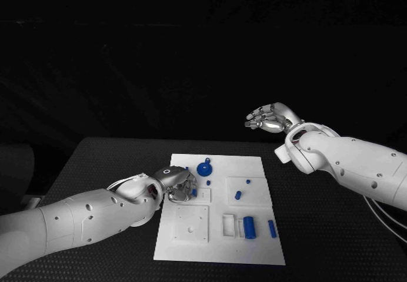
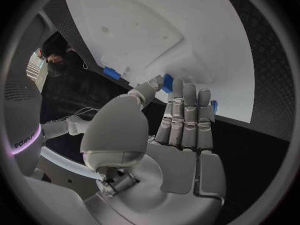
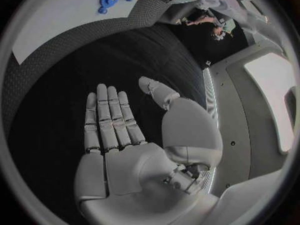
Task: Assemble the parts on the task board
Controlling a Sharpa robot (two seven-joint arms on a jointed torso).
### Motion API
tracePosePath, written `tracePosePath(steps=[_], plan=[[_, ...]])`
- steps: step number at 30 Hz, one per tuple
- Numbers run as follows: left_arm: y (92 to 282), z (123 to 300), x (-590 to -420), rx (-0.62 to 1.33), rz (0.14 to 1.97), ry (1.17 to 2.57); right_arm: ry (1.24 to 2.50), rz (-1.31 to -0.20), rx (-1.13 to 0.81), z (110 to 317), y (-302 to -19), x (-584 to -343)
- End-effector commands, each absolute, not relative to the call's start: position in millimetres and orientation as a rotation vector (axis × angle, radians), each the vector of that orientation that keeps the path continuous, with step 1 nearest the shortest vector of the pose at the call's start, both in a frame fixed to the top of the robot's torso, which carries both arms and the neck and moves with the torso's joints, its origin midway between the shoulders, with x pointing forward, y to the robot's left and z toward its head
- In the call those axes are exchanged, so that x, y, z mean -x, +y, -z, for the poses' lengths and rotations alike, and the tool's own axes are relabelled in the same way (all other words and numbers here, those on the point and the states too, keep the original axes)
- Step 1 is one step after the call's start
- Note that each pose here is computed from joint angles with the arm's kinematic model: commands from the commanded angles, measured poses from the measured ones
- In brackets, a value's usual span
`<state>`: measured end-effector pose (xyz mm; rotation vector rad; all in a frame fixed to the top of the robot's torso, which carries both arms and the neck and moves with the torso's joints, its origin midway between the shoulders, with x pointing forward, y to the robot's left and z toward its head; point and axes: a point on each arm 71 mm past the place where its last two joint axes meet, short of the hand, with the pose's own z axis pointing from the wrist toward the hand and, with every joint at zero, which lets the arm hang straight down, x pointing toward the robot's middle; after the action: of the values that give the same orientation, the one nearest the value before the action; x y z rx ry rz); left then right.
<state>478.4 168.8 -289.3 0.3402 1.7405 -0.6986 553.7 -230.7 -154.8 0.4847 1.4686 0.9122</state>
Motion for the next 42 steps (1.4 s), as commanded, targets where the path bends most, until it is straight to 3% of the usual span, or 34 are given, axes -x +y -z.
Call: tracePosePath(steps=[1, 42], plan=[[166.1, 290.1, -476.8, -0.360, 0.714, 1.756, 1.471, -0.927, -0.472, 154.6, -229.0, -553.1], [167.0, 290.2, -478.9, -0.351, 0.672, 1.747, 1.468, -0.927, -0.471, 154.3, -229.5, -552.9]])
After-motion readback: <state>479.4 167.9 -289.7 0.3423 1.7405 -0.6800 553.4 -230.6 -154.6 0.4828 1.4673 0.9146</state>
